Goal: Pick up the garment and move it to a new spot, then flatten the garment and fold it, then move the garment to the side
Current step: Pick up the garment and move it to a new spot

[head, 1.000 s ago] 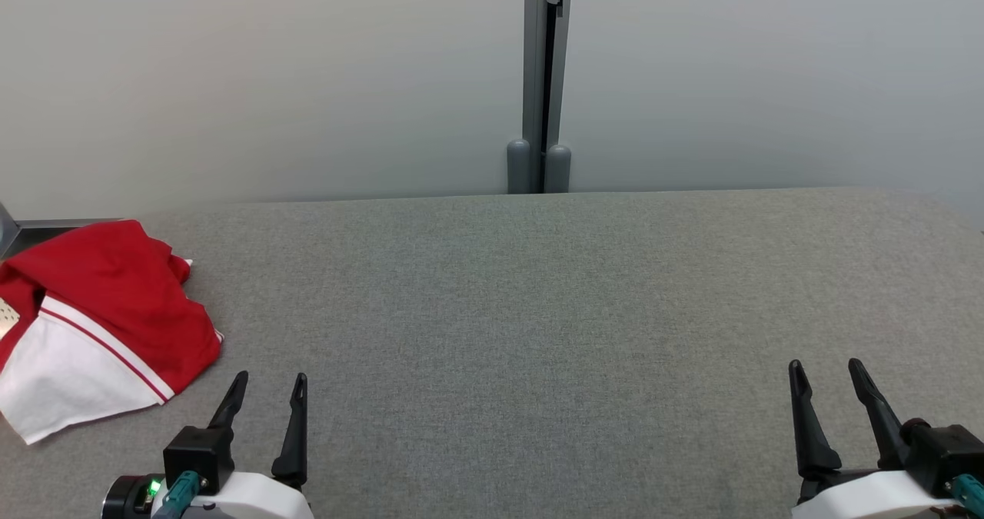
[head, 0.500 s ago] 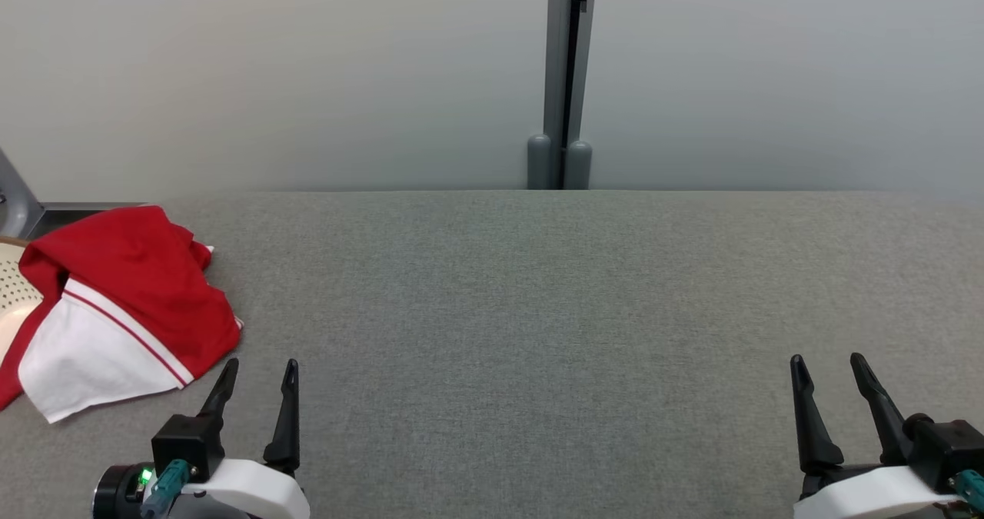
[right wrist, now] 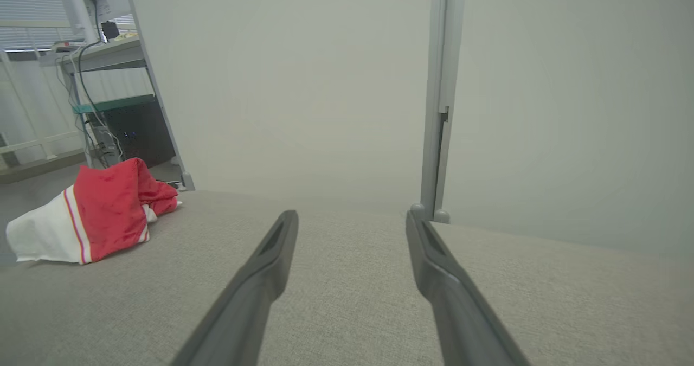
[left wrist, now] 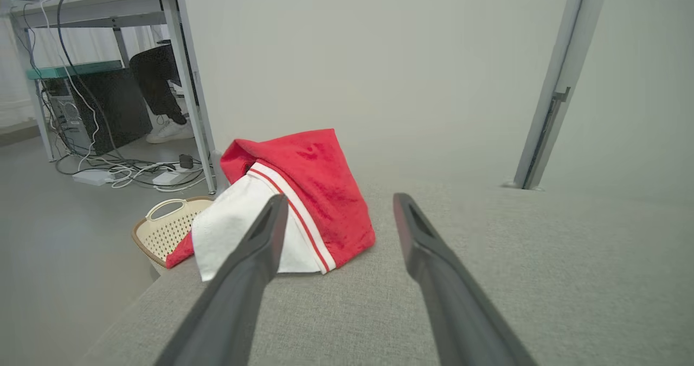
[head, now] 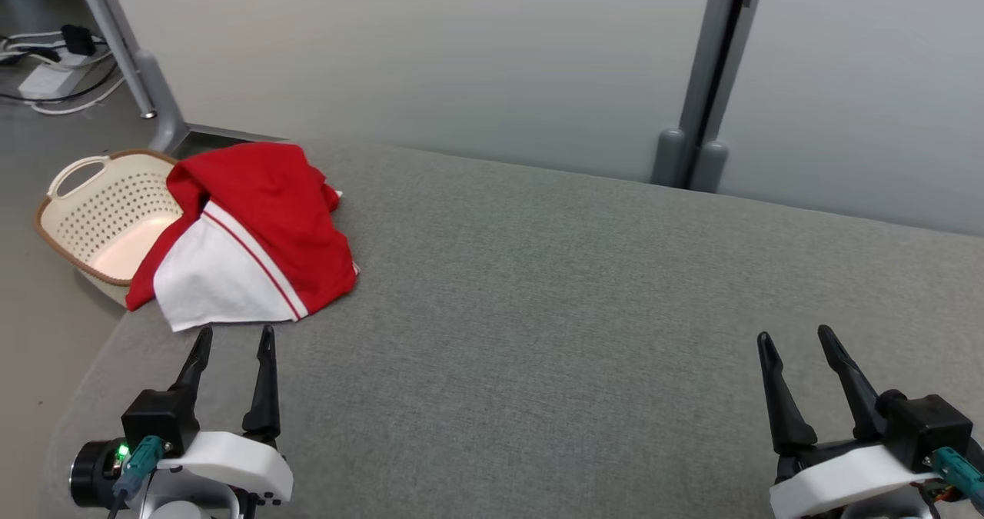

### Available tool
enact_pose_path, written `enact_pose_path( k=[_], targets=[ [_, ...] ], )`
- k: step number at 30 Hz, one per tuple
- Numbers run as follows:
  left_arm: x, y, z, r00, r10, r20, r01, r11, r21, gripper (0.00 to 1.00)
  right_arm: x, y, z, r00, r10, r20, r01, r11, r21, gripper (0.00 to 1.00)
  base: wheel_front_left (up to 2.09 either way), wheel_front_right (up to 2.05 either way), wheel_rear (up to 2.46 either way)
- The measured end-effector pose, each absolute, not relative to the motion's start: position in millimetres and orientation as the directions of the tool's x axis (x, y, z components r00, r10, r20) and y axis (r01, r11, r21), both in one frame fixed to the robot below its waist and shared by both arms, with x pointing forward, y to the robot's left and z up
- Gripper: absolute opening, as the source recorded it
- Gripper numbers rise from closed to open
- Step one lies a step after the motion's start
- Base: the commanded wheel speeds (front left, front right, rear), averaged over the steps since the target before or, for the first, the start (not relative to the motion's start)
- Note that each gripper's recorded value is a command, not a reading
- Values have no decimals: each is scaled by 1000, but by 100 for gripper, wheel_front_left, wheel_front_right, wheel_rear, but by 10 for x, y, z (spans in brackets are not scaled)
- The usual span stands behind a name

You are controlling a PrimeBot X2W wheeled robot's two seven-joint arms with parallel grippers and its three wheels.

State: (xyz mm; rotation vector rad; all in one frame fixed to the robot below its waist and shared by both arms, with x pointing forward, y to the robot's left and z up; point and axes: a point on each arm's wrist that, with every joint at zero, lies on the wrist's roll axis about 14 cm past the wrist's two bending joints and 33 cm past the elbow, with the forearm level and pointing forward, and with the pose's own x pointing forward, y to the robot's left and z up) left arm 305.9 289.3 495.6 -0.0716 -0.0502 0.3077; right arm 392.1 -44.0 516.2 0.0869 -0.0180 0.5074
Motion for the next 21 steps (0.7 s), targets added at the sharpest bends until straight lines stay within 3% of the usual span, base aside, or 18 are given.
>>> enact_pose_path(
  k=[9,21],
  targets=[
    [2759,3213,4921,910,415,27,-411,908,-82,100,3954,-55,5138,819,574,26,-574,815,83,100,0,0,0],
    [2779,3204,4928,907,420,29,-416,905,-89,100,3963,-70,5120,816,577,16,-577,813,75,100,0,0,0]
  ],
)
